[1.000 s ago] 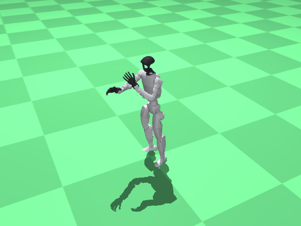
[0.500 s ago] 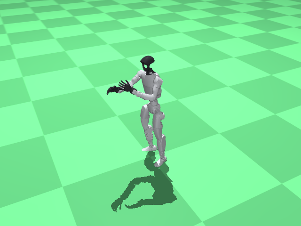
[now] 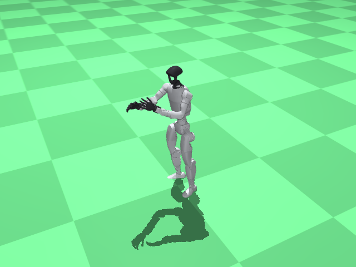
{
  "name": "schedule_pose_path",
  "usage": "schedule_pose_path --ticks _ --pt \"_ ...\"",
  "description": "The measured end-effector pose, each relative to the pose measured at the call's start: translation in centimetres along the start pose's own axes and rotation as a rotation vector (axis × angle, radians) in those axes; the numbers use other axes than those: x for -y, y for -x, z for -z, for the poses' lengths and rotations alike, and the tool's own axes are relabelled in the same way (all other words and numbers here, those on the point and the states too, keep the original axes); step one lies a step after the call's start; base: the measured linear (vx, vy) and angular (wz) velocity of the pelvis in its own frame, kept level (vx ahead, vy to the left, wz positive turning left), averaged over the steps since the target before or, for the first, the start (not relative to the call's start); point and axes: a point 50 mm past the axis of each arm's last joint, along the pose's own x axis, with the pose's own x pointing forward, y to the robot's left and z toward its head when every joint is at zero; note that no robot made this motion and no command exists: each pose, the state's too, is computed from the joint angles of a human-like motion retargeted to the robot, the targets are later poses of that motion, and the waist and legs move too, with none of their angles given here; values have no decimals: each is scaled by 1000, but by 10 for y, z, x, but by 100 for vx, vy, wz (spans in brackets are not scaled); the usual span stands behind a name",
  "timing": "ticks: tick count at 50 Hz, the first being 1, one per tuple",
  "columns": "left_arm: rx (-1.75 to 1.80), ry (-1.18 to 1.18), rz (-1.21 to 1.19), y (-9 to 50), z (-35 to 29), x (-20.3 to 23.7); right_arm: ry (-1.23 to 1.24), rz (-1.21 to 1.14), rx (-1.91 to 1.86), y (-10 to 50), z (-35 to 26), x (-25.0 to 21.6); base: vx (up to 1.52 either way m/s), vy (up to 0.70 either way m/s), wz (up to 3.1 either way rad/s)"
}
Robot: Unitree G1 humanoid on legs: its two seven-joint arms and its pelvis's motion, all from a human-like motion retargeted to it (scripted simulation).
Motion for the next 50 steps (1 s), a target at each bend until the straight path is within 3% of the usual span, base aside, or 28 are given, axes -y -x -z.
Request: schedule_pose_path --ticks 3,8,12,15,20,25,27,30,33,37,40,43,45,50 --pt "-48 8 -32 16 14 -5 21 -4 25 2 -1 0 0 0 0" --pt "525 -159 -115 -15 -114 -31 87 -91 -33 9 16 -3 0 0 0" --pt "1037 -293 -340 -13 -225 -31 82 -81 -53 8 18 -1 0 0 0" --pt "1234 -263 -446 2 -260 -24 74 -71 -39 7 14 -4 0 0 0" --pt "924 -173 -340 -7 -194 -20 79 -74 2 3 4 -7 0 0 0" --pt "-37 -46 26 10 8 0 39 -27 22 2 -2 -8 0 0 0" --pt "-194 -7 45 29 42 0 32 -23 32 3 -3 -8 0 0 0" --pt "33 0 -89 18 -1 -16 42 -42 34 8 1 -9 0 0 0" --pt "454 -102 -152 -11 -95 -31 64 -101 -31 14 17 -12 0 0 0" --pt "977 -168 -320 -15 -213 -24 54 -108 -80 14 23 -13 0 0 0" --pt "1169 -111 -384 -1 -249 -13 47 -93 -69 13 20 -15 0 0 0" --pt "1084 -38 -367 -2 -229 -9 45 -75 -34 9 11 -14 0 0 0" --pt "849 17 -254 -12 -183 -3 28 -88 -20 8 6 -18 0 0 0" --pt "-39 27 -17 9 9 3 -10 -26 23 4 -4 -15 0 0 0"
